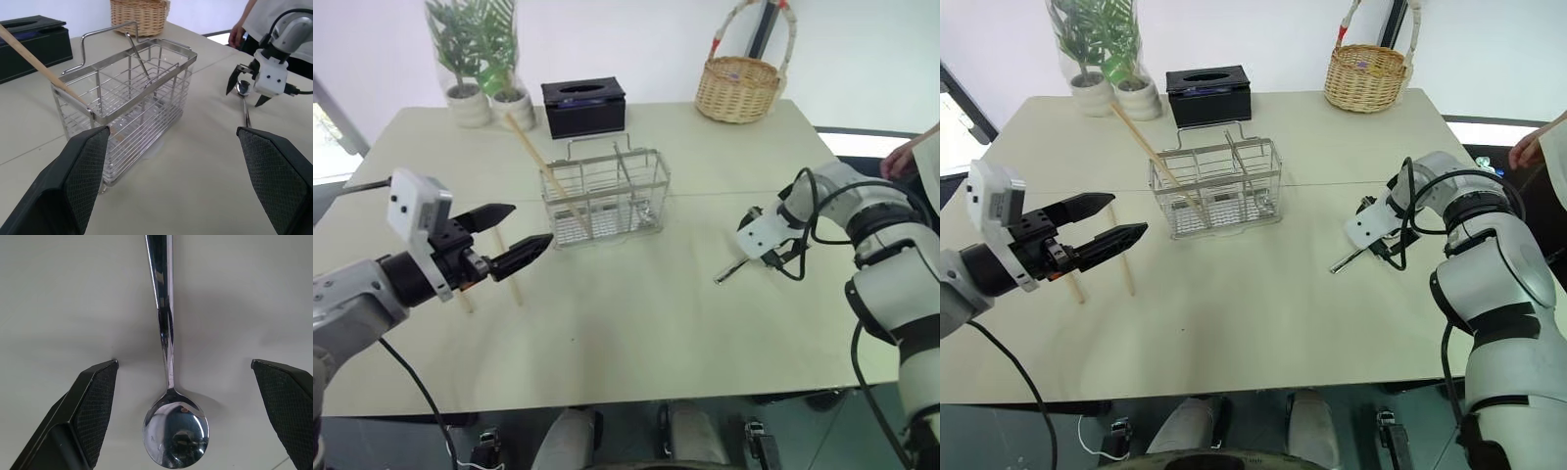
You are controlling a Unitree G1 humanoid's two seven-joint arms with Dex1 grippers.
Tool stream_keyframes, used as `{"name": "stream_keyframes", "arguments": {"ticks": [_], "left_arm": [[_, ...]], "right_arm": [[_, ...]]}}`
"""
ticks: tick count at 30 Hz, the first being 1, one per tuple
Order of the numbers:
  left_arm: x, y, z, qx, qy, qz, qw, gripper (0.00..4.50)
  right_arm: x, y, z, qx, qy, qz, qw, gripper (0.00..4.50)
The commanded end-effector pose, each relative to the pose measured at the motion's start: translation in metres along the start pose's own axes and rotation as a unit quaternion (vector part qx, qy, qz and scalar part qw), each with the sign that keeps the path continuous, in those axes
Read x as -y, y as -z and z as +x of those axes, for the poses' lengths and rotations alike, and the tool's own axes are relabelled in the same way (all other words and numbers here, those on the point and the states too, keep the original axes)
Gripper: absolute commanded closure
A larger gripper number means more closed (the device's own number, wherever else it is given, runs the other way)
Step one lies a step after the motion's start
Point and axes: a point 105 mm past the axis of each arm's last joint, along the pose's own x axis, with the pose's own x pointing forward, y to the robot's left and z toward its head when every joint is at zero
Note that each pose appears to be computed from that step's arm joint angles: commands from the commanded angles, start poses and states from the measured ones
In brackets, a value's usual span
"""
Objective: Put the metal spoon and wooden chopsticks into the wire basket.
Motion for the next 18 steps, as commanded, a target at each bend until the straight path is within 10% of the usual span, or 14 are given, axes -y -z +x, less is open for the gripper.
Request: {"name": "stream_keyframes", "arguments": {"ticks": [1, 6, 18], "left_arm": [[0.0030, -0.0145, -0.0019, 0.020, 0.002, 0.020, 1.000, 0.00], [0.0016, -0.0186, -0.0017, 0.025, 0.000, 0.019, 1.000, 0.00], [-0.0061, -0.0240, -0.0001, 0.033, -0.011, 0.021, 0.999, 0.00]], "right_arm": [[0.0076, 0.0005, -0.0043, -0.007, 0.018, -0.009, 1.000, 0.87], [0.0062, -0.0015, -0.0019, 0.001, 0.015, -0.002, 1.000, 3.36], [0.0041, -0.0003, 0.0017, -0.002, 0.012, 0.009, 1.000, 3.36]]}}
